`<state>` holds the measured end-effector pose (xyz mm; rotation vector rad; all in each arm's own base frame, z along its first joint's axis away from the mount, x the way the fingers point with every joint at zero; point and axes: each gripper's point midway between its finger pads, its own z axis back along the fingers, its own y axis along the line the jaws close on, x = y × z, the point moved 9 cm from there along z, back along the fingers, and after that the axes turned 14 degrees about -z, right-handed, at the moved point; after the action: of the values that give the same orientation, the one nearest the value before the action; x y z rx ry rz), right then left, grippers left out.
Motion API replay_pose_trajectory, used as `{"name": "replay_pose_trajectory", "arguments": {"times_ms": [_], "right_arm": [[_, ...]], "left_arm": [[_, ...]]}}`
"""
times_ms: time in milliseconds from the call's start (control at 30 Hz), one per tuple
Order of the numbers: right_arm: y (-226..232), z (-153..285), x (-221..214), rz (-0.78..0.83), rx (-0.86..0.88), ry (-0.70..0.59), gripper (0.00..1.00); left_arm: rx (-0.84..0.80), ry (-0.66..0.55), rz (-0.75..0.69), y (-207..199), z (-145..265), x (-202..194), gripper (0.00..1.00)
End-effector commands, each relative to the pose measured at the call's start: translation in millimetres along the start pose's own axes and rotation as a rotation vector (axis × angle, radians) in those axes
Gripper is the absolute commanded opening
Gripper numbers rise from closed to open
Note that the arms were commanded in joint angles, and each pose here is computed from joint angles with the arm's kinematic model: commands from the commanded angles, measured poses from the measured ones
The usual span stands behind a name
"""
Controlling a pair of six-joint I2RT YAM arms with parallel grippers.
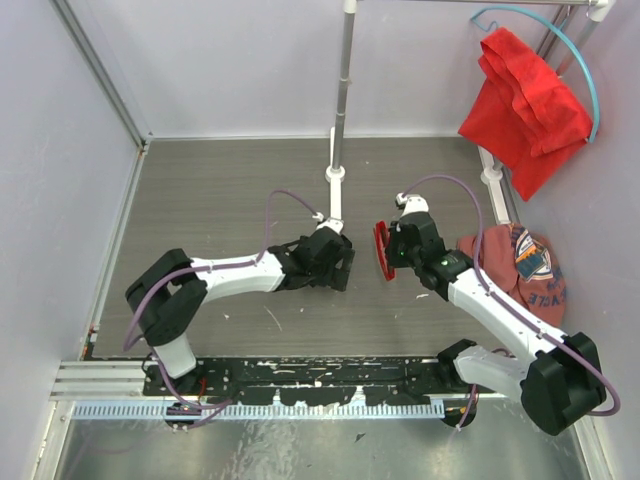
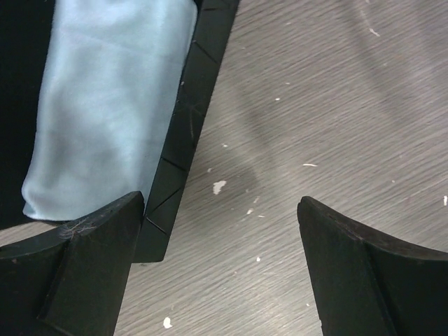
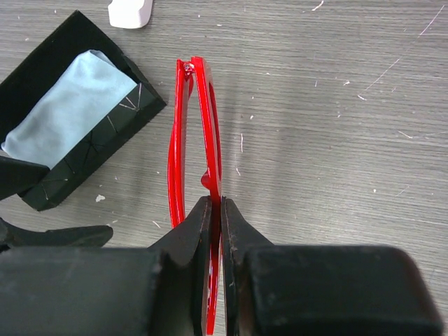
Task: Organize the sunglasses
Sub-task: Adjust the sunglasses case at the center of the board.
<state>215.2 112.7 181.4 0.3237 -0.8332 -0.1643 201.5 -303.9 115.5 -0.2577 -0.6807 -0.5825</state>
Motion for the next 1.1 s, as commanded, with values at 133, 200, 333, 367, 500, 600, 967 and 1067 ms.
{"name": "replay_pose_trajectory", "arguments": {"times_ms": [133,200,333,367,500,600,967,1067], "right_arm": [[-1.9,7.1,14.3,-0.025,-0.002,-0.090,0.01],[-4.1,8.0,15.2,-0.030,-0.015,-0.097,0.01],[-7.8,10.0,16.8,-0.035,-0.033,-0.104,0.01],[-8.1,10.9,17.0,-0.037,-0.033,-0.105,0.01],[-13.6,14.0,20.0,-0.042,-0.077,-0.130,0.01],[-15.4,16.0,21.0,-0.043,-0.091,-0.139,0.01],[-19.7,23.0,22.5,-0.049,-0.109,-0.158,0.01],[-20.2,23.4,22.1,-0.050,-0.109,-0.157,0.01]], "left_arm": [[-0.030,-0.022,0.007,-22.7,-6.8,13.7,0.98],[-0.037,-0.022,0.005,-26.4,-9.4,15.2,0.98],[-0.051,-0.019,0.003,-33.7,-14.0,17.7,0.98],[-0.055,-0.021,0.006,-34.9,-14.7,18.8,0.98],[-0.064,-0.029,0.012,-39.6,-16.4,22.2,0.98],[-0.071,-0.032,0.017,-43.4,-18.7,24.7,0.98],[-0.081,-0.046,0.042,-55.9,-29.8,35.8,0.98],[-0.039,-0.058,0.046,-49.7,-23.5,35.8,0.98]]}}
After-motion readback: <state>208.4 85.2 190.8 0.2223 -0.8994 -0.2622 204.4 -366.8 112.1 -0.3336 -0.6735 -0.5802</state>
